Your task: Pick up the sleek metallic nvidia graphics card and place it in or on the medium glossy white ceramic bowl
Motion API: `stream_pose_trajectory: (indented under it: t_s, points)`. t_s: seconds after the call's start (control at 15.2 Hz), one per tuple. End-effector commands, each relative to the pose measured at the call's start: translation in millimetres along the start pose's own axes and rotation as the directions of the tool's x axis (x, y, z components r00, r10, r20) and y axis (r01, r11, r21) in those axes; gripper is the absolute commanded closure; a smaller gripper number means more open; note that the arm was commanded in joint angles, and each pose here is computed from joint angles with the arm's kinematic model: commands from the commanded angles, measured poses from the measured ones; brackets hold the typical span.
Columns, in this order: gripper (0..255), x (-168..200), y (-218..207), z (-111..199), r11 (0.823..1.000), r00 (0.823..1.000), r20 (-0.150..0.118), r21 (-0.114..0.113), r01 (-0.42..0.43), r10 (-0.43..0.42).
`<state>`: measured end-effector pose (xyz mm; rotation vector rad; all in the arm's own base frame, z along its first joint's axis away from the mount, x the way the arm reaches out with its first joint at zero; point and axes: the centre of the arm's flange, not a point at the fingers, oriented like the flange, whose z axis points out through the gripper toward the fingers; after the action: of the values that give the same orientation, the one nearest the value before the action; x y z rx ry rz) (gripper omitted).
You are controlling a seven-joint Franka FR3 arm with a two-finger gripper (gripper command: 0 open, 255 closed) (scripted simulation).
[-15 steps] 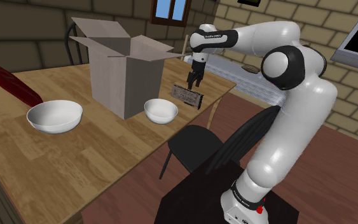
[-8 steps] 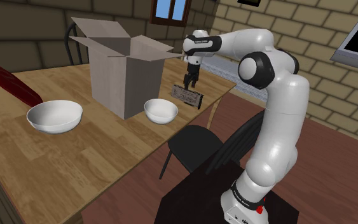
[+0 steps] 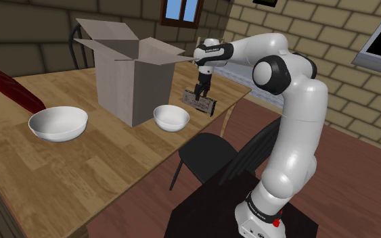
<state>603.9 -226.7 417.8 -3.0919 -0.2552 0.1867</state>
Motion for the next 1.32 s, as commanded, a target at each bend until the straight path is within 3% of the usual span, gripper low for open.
stream_pose_trajectory:
  t_s: [0.0, 0.26, 0.33, 0.92, 1.25]
  points:
    - [0, 0, 0, 1, 1.000, 1.000, 0.000, 0.000, 0.000, 0.000]
    - [0, 0, 0, 1, 1.000, 1.000, 0.000, 0.000, 0.000, 0.000]
    - [255, 0, 0, 1, 1.000, 1.000, 0.000, 0.000, 0.000, 0.000]
    - [255, 0, 0, 1, 1.000, 1.000, 0.000, 0.000, 0.000, 0.000]
    - [255, -3, -1, -25, 1.000, 1.000, 0.000, 0.000, 0.000, 0.000]
